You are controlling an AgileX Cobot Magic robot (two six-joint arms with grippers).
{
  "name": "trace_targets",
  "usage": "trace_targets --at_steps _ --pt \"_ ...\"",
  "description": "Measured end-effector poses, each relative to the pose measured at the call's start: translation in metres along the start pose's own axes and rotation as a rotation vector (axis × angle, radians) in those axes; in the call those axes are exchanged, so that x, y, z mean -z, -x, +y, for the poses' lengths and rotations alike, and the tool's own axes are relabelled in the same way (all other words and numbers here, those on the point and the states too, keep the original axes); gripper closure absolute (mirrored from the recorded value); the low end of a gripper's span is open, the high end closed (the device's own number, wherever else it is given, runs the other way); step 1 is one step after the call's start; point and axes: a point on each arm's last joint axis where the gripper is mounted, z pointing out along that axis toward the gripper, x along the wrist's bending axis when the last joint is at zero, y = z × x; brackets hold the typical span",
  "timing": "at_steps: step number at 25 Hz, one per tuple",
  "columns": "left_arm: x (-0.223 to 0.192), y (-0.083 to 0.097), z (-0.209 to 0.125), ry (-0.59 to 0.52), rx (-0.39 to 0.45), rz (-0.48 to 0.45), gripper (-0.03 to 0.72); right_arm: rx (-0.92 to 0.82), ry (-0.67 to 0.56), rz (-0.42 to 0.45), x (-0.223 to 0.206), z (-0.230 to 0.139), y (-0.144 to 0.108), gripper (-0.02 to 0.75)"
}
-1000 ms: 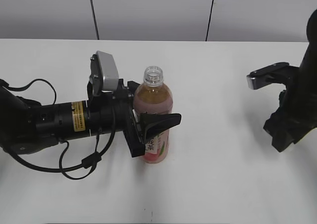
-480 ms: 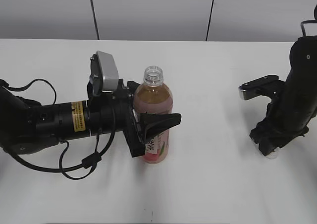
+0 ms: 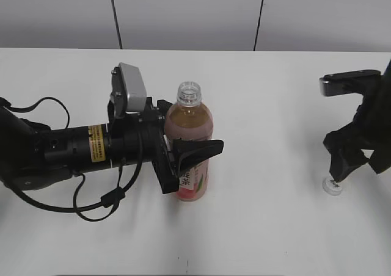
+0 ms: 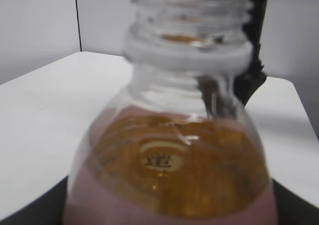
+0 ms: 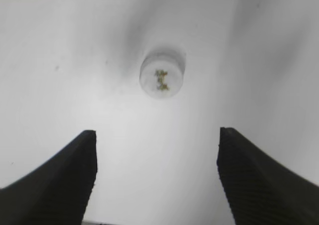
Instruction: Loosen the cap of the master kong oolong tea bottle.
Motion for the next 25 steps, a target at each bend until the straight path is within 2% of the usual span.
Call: trace_targets --at_steps 5,8,12,18,21,25 --pt "0.0 0.0 0.0 -0.001 0.0 0.001 0.239 -0.017 0.037 0.078 0.05 -0.033 -0.013 0.174" --pt "0.0 0.0 0.0 -0.001 0.0 0.001 0.239 0.006 0.087 0.086 0.073 -0.065 -0.018 0.174" --pt "0.0 0.0 0.0 -0.001 0.0 0.001 0.239 0.037 0.222 0.073 0.099 -0.113 -0.024 0.174" --pt "0.0 0.0 0.0 -0.001 0.0 0.001 0.239 0.072 0.494 0.038 0.125 -0.185 -0.032 0.174" --pt "0.0 0.0 0.0 -0.004 -0.002 0.002 0.239 0.082 0.615 0.022 0.128 -0.213 -0.035 0.174" --pt "0.0 0.0 0.0 -0.004 -0.001 0.002 0.239 0.091 0.717 0.008 0.115 -0.24 -0.038 0.181"
